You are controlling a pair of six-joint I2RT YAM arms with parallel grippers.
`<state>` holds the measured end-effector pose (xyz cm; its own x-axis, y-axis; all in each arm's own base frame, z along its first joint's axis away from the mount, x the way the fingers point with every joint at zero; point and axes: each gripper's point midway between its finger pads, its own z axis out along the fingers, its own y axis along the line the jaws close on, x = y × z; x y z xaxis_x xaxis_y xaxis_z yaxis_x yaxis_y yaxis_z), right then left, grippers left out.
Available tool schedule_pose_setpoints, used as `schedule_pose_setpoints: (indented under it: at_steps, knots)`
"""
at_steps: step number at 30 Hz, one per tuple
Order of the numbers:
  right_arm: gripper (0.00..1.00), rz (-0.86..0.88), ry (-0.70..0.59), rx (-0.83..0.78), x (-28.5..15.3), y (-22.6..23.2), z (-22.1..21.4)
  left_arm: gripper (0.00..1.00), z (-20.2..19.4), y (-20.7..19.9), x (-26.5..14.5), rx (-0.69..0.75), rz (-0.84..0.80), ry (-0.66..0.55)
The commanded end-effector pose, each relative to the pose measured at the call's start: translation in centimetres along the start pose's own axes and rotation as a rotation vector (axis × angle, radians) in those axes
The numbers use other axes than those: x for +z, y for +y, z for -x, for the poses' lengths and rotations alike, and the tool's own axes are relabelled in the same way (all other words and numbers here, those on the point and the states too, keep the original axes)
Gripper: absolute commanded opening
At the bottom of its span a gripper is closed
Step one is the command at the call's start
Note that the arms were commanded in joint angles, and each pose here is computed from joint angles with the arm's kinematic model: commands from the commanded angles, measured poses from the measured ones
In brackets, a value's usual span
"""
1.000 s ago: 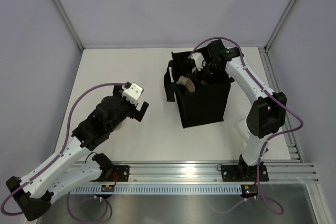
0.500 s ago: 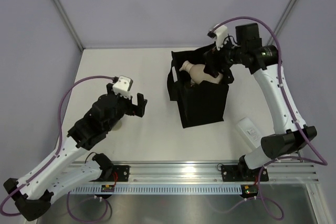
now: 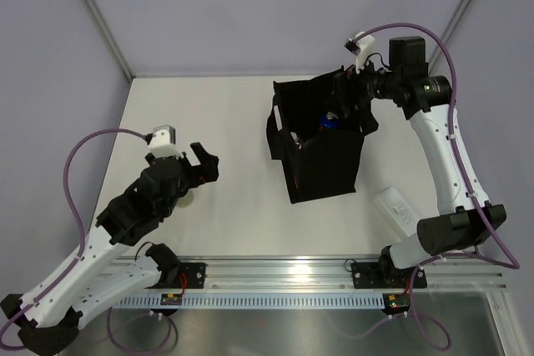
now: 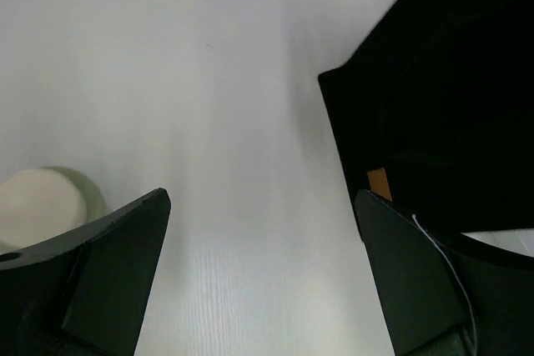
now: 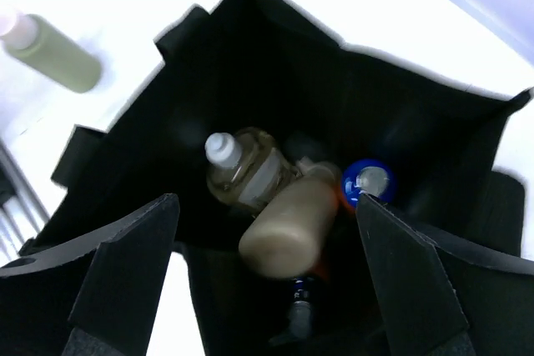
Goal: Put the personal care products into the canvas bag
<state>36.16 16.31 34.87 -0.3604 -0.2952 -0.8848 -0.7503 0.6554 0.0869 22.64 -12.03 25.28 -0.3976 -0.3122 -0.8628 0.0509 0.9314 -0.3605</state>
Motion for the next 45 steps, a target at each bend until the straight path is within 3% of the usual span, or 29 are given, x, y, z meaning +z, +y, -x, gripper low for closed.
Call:
schedule_pose_setpoints:
  at_steps: [1, 2, 3, 5, 6, 8, 21, 32, 37, 38, 40, 41, 45]
  knots:
    - [0.97, 0.085, -0.211, -0.086, -4.1, 4.5, 4.0, 0.99, 0.5, 4.3, -0.8, -0.199, 0.235, -0.076]
    - [1.0, 0.08, -0.231, -0.093, -4.1, 4.5, 3.7, 0.99, -0.6, 6.7, -1.4, -0.182, 0.357, -0.06]
    - [0.99, 0.068, -0.264, -0.114, -5.3, 5.3, 3.9, 0.99, -0.2, 7.0, -1.7, -0.265, 0.405, -0.076]
    - [0.99, 0.04, -0.267, -0.095, -5.2, 5.1, 2.8, 0.99, -2.0, 9.6, -2.4, -0.203, 0.59, -0.01]
    - [1.0, 0.035, -0.273, -0.115, -5.7, 5.4, 2.5, 0.99, -1.9, 9.5, -2.4, -0.252, 0.624, -0.014]
    - [1.0, 0.043, -0.249, -0.093, -5.7, 5.1, 1.0, 0.99, -3.5, 10.2, -2.2, -0.217, 0.705, 0.047]
    - [1.0, 0.114, -0.361, -0.069, -9.7, 4.6, -1.7, 0.99, -8.1, 13.1, 3.7, -0.214, 0.729, 0.117]
    - [0.99, 0.166, -0.355, -0.041, -9.0, 4.5, -3.4, 0.95, -7.6, 14.5, 7.6, -0.254, 0.734, 0.133]
    - [0.99, 0.172, -0.344, -0.026, -8.7, 4.2, -3.9, 0.69, -8.9, 15.2, 6.8, -0.262, 0.743, 0.143]
    - [1.0, 0.173, -0.341, -0.022, -8.5, 4.0, -4.0, 0.45, -8.7, 15.2, 6.7, -0.259, 0.735, 0.134]
    - [0.99, 0.173, -0.338, -0.018, -8.5, 3.9, -4.1, 0.17, -8.6, 15.2, 6.6, -0.261, 0.728, 0.128]
    - [1.0, 0.171, -0.338, -0.019, -8.5, 3.9, -4.1, 0.09, -8.2, 14.9, 6.5, -0.263, 0.713, 0.117]
    - [1.0, 0.168, -0.335, -0.016, -8.5, 3.8, -4.2, 0.0, -5.2, 12.1, 6.8, -0.213, 0.548, 0.097]
